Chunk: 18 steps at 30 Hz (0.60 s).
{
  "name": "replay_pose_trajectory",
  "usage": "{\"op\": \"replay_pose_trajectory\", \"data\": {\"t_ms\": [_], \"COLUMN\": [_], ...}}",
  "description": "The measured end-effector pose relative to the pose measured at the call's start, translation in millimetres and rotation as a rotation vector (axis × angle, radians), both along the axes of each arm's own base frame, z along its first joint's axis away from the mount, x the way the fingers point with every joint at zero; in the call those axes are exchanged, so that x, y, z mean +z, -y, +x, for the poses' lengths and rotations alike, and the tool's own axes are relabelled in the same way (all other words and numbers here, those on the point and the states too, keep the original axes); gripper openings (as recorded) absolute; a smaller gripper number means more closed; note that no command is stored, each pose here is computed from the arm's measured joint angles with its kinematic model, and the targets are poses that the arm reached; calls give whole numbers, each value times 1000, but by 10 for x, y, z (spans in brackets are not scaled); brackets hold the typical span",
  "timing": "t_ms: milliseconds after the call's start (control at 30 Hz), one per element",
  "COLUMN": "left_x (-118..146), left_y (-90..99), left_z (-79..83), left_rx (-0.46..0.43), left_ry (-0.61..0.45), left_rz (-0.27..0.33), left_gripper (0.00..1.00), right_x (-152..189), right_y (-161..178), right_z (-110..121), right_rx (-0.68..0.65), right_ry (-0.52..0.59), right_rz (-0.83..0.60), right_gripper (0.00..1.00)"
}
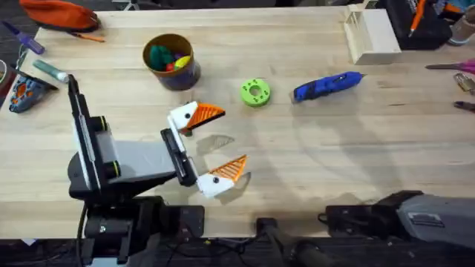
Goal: Pick up the gripper from the table and insert it into the empty holder that is missing its gripper. Then pick up a screw, insert it into the mounting hole, and use the screwdriver to tighten it. Finally, clean up the table by picking up the vegetable and placing it into the bucket.
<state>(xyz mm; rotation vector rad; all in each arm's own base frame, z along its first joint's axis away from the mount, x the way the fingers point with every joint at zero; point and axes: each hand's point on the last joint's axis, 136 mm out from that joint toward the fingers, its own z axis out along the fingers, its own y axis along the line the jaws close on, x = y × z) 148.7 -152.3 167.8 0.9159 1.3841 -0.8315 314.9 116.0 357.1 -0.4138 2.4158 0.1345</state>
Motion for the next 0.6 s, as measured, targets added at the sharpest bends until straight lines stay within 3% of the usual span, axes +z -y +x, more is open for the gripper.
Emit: {"op": "replay_pose_trajectory", "data": {"t_ms": [367,600], "left_x": [0,0], "left_y": [0,0], "left_z": [1,1], "left_rx": [0,0], "left_ry": [0,0], "left_rz": [0,0], "left_gripper": [985,985], "right_x": [95,-267], "right_y": [298,437], "right_z": [-628,-947], "right_rx": [-41,-83], "right_ry": [1,-23], "right_rz": [-5,10], "right_gripper": [994,994]}}
